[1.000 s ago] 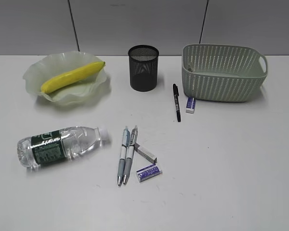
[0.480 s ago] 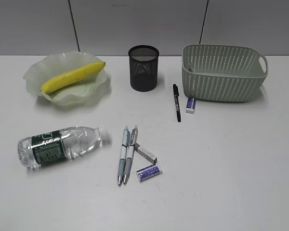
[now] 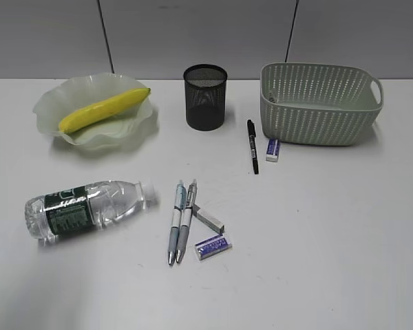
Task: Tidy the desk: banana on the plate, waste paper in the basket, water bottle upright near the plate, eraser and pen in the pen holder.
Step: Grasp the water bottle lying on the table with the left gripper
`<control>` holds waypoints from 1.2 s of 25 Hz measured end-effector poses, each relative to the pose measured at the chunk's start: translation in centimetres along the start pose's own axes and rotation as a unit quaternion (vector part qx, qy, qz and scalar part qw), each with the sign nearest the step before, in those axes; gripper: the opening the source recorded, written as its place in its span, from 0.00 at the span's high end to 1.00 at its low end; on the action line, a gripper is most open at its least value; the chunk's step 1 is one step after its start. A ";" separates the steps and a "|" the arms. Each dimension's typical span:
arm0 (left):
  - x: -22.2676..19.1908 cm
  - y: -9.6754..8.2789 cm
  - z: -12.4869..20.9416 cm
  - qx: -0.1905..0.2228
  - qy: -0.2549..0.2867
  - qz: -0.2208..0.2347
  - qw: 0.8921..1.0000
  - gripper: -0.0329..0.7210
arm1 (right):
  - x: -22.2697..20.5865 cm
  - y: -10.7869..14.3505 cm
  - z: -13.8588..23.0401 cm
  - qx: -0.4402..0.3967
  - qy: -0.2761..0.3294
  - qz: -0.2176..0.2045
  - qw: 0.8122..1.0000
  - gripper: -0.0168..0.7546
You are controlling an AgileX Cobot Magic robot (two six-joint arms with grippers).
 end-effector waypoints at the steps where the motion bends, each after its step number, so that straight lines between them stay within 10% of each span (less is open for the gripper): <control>1: -1.4 0.1 -0.4 0.000 0.024 0.011 1.000 0.51 | 0.0 0.0 0.0 0.000 0.000 0.000 1.000 0.31; 12: -14.1 1.1 -5.5 -0.091 0.184 0.068 0.976 0.32 | 0.0 0.0 0.0 0.024 -0.001 -0.001 1.000 0.31; 19: -19.7 -1.2 -4.7 -0.252 0.281 0.075 0.923 0.29 | 0.0 0.0 0.0 0.031 -0.001 -0.001 1.000 0.31; 30: -24.6 0.4 -1.5 -0.281 0.351 0.045 0.892 0.15 | 0.0 0.0 0.0 0.032 -0.002 0.000 0.999 0.31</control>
Point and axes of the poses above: a point on each arm's last joint axis where the gripper is mounted, x pointing back along that axis away from the gripper, y along the wrist's bending axis when the last joint is at zero, z = x × y, the point moved 6 cm from there along -x, pointing out along that axis toward the gripper, and after that the axes turned 6 degrees about x, right-handed, at the moved point
